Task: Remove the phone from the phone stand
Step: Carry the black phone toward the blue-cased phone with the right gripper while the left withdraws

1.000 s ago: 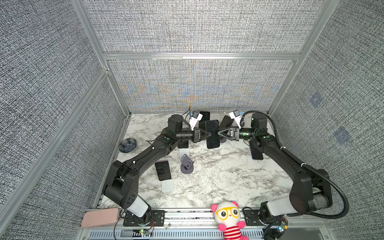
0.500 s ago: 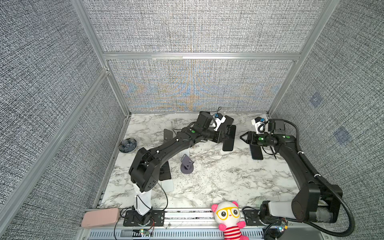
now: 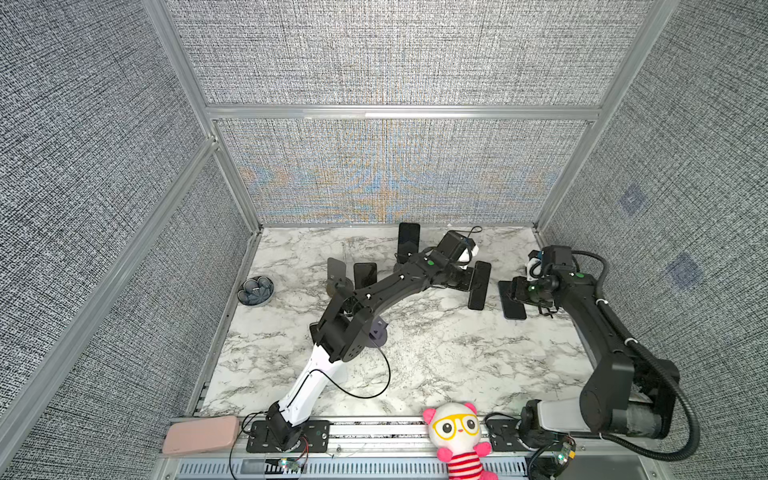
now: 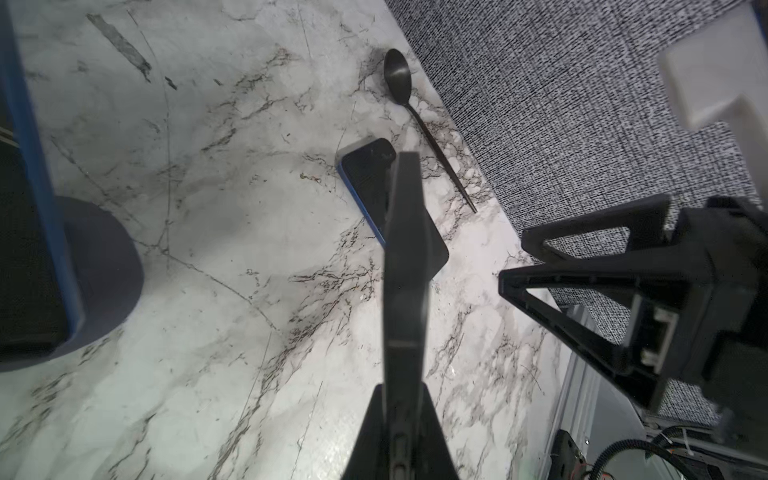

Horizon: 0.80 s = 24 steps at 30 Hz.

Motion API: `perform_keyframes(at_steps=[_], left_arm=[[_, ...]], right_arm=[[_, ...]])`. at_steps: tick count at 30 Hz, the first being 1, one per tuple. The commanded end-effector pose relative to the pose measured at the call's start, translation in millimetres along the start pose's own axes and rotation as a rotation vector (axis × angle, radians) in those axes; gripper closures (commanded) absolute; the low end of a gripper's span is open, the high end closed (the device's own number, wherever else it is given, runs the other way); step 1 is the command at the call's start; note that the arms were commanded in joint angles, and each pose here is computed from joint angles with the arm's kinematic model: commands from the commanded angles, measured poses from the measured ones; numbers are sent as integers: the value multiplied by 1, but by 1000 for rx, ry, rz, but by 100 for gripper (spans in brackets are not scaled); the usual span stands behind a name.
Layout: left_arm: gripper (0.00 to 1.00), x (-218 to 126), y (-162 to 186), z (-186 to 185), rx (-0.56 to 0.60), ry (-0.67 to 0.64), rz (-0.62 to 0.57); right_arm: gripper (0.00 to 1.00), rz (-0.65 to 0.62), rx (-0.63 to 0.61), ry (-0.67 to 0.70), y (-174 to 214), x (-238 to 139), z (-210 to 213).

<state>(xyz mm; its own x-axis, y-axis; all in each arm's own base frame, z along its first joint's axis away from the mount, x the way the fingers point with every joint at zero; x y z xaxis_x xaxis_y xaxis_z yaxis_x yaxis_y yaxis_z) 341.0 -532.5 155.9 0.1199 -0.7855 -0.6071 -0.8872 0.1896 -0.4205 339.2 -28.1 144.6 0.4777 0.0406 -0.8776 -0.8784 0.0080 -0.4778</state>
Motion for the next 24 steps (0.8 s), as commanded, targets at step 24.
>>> perform_keyframes(at_steps=[24], left_arm=[[100, 67, 18, 42, -327, 54, 43]], right_arm=[[19, 268, -151, 60, 12, 110, -29]])
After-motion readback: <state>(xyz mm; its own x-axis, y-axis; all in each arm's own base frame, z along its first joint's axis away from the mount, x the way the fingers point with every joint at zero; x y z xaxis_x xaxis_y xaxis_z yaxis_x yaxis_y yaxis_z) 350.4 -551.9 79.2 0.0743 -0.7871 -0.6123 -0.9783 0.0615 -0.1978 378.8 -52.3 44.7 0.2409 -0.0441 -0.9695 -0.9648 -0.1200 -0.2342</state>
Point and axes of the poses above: each gripper's point midway between its finger pads, its own x axis out along the fingers, its own z axis along the line the jaws close on, y = z × x, the point moved 1 cm from there along -x, back along the fingers, and after that the axes turned 11 degrees about -x, right-handed, at the moved point
